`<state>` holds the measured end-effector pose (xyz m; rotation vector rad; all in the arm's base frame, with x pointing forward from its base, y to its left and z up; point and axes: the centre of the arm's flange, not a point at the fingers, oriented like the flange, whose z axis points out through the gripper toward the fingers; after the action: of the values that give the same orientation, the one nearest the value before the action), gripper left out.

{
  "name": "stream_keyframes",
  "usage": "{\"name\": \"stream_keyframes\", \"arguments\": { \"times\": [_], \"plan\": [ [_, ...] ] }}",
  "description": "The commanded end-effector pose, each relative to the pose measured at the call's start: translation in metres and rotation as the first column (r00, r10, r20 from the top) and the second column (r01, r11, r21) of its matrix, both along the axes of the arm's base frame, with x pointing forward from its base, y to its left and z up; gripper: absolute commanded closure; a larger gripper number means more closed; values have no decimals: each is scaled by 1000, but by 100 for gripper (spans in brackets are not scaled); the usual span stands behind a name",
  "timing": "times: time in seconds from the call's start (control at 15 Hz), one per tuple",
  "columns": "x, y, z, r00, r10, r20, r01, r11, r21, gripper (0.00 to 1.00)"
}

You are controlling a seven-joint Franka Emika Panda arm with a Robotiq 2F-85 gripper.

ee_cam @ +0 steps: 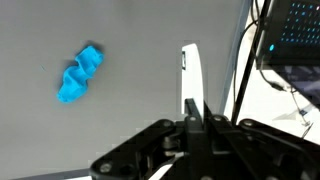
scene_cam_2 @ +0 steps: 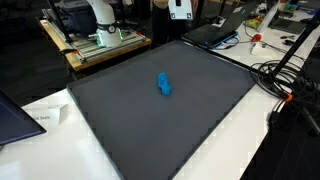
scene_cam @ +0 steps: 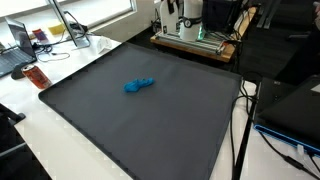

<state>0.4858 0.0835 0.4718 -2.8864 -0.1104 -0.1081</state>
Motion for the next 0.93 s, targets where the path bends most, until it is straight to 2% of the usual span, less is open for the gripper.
{"name": "stream_keyframes", "arguments": {
  "times": [0.0, 0.4, 0.87],
  "plan": [
    [59, -3, -11, 982, -190, 5, 190, 982, -10, 99],
    [107, -6, -69, 928, -373, -7, 372, 927, -48, 99],
    [121, -17, -152, 871, -489, -46, 485, 871, -81, 99]
  ]
}}
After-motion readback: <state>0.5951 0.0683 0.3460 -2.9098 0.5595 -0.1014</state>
